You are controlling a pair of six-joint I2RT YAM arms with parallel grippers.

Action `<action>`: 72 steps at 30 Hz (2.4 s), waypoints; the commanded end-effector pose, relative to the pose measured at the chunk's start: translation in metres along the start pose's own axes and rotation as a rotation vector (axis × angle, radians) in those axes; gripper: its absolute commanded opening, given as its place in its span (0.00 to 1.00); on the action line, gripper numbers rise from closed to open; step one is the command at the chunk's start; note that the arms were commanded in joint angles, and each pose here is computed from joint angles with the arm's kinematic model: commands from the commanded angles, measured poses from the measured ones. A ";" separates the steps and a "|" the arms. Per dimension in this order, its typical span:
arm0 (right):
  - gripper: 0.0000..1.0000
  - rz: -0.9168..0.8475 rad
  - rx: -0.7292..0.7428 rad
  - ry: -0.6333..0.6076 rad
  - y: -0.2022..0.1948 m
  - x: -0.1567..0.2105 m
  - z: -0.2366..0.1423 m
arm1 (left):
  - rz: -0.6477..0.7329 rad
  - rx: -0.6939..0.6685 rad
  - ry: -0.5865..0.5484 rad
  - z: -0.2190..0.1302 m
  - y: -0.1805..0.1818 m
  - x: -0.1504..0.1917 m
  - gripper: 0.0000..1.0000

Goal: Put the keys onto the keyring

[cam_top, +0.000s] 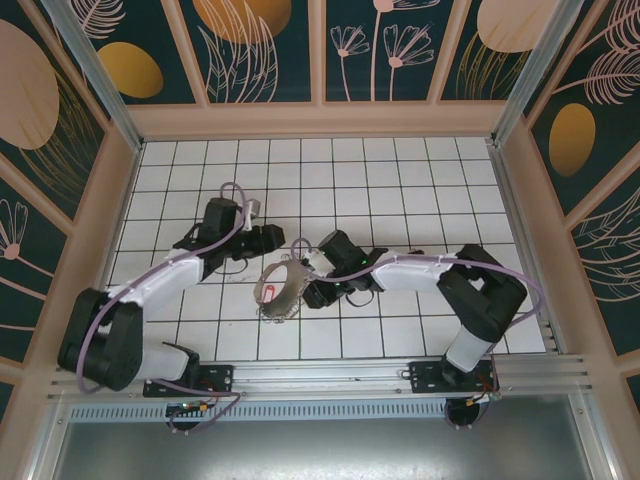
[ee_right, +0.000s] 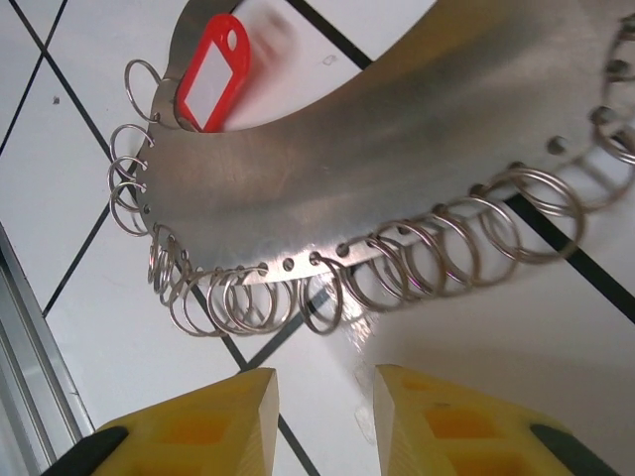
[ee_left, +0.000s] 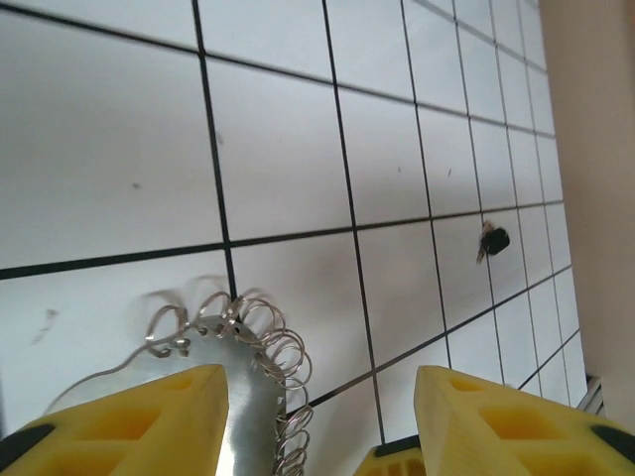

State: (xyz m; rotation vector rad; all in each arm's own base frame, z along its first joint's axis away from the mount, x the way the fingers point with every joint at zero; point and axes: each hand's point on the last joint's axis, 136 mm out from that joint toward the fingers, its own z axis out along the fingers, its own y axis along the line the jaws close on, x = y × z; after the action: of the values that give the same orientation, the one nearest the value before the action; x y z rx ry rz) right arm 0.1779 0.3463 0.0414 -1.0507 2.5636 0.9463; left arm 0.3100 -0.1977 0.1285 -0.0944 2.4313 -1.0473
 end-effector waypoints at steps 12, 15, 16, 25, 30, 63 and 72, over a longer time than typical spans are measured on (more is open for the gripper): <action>0.37 0.035 -0.022 0.035 -0.002 -0.002 0.027 | -0.020 -0.116 0.018 -0.028 0.037 0.033 0.55; 0.34 0.044 -0.052 0.021 0.002 -0.005 0.030 | -0.010 -0.118 0.019 -0.030 0.035 0.032 0.56; 0.32 0.048 -0.060 0.018 0.004 -0.006 0.030 | -0.007 -0.119 0.019 -0.030 0.035 0.032 0.56; 0.23 0.024 -0.154 0.009 0.022 -0.012 0.026 | 0.000 -0.141 0.013 -0.033 0.041 0.035 0.56; 0.22 0.003 -0.104 -0.022 0.017 -0.010 0.014 | -0.029 -0.160 0.020 -0.029 0.049 0.041 0.56; 0.24 -0.289 0.282 -0.049 0.018 -0.002 0.026 | -0.027 -0.233 -0.068 -0.042 0.064 0.039 0.57; 0.04 -0.349 0.157 -0.176 0.039 -0.017 -0.004 | 0.252 0.055 -0.241 -0.059 0.001 0.015 0.76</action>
State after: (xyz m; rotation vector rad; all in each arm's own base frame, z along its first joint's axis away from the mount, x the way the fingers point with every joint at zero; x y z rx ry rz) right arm 0.1594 0.3673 0.0409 -1.2806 2.2728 0.5860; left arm 0.2655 -0.1485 0.1196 -0.0882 2.3354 -0.8615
